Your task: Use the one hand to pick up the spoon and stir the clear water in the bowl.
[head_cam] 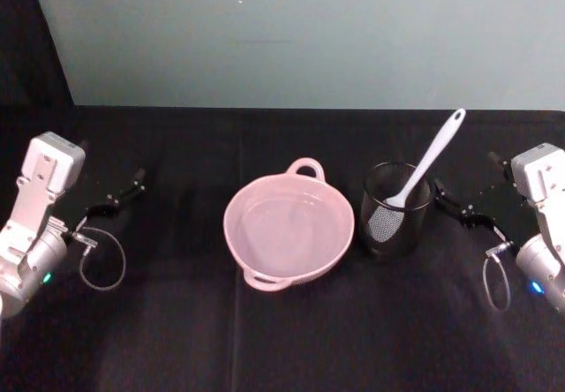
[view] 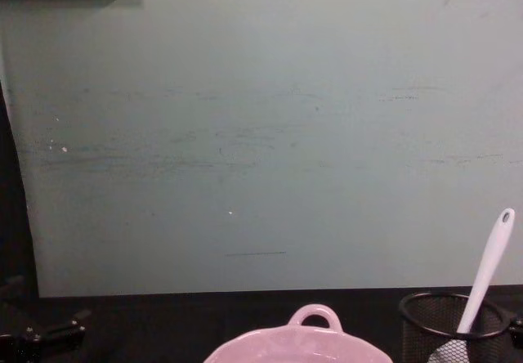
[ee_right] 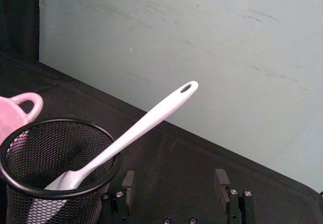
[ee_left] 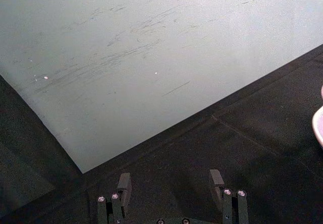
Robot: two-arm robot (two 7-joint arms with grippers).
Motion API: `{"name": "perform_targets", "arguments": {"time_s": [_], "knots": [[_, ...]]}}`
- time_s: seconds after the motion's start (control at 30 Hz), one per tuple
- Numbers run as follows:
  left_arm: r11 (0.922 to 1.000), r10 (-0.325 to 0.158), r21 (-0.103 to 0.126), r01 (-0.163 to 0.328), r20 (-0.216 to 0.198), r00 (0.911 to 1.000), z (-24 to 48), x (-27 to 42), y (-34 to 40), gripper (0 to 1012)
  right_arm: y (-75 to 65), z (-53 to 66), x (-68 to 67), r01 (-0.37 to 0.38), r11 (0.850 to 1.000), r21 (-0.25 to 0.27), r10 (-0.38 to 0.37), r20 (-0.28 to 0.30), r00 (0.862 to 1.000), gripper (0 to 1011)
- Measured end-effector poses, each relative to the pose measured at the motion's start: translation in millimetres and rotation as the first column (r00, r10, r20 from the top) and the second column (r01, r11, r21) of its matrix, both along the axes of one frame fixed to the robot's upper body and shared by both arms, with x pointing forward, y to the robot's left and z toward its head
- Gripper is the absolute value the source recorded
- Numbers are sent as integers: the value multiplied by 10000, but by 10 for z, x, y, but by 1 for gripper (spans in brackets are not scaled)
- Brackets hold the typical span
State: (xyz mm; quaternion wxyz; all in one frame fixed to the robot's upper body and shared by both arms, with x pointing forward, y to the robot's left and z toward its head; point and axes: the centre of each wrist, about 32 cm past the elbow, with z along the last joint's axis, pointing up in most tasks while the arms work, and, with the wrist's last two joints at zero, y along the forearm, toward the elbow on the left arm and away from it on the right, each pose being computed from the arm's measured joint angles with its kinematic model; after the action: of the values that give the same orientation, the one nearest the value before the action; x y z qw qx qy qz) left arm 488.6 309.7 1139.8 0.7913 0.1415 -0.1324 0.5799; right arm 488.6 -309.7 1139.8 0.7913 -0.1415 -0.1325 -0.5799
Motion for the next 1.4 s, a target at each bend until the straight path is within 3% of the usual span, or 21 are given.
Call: {"name": "perform_targets", "arguments": {"time_s": [1.2,1.4], "knots": [[10000,0,1,0,1,10000,0,0,0,1011,-2,0,-4,5,10000,8,-5,7,10000,1002],[10000,0,0,0,1,10000,0,0,0,1011,-59,18,-173,100,9998,153,-104,241,9997,1002]]}}
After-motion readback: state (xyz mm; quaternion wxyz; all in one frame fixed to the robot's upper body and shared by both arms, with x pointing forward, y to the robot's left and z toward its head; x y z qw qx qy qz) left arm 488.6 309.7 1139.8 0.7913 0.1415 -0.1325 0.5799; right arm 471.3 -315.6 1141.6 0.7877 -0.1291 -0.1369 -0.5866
